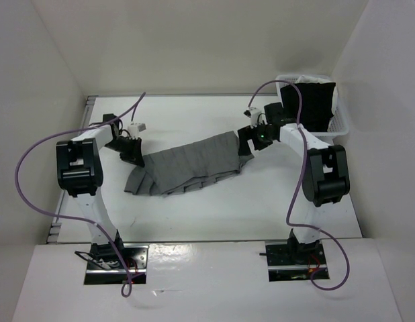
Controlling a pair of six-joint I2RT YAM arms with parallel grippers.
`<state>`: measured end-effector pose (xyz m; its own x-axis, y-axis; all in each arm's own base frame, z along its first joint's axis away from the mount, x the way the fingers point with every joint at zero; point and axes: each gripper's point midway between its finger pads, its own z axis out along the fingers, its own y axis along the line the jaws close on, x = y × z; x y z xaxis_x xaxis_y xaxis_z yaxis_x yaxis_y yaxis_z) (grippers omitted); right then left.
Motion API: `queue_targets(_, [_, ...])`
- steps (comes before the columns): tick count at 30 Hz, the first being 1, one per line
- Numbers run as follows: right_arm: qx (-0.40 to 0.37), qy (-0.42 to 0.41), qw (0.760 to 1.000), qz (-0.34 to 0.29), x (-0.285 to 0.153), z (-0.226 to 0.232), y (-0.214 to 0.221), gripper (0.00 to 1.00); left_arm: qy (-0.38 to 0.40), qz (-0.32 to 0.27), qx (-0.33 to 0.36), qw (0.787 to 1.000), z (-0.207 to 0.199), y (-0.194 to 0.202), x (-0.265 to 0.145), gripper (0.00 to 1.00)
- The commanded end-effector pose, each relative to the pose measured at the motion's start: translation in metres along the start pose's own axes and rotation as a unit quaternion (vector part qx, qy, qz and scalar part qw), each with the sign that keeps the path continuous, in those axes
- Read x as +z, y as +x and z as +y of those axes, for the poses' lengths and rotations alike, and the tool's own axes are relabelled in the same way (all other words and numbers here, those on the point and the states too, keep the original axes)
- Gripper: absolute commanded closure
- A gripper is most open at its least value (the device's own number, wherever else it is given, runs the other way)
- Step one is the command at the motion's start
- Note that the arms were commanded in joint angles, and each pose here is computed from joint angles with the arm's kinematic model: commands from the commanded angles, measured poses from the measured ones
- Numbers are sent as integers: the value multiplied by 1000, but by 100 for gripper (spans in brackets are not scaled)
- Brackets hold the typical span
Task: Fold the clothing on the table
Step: Fold the skirt
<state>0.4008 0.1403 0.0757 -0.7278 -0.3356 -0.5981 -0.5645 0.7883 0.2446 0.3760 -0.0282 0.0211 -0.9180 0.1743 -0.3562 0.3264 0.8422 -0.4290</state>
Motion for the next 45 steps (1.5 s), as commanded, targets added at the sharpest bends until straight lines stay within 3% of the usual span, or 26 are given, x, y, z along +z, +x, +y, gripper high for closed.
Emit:
queue_targets(1, [9, 25, 999, -29, -7, -28, -12, 2, 5, -21, 26, 999, -9, -6, -17, 82])
queue_targets(29, [46, -68, 996, 22, 25, -14, 14, 2, 12, -16, 22, 1000, -15, 1, -19, 83])
queue_targets(45, [20, -76, 996, 34, 32, 20, 6, 2, 30, 17, -9, 999, -2, 20, 8, 86])
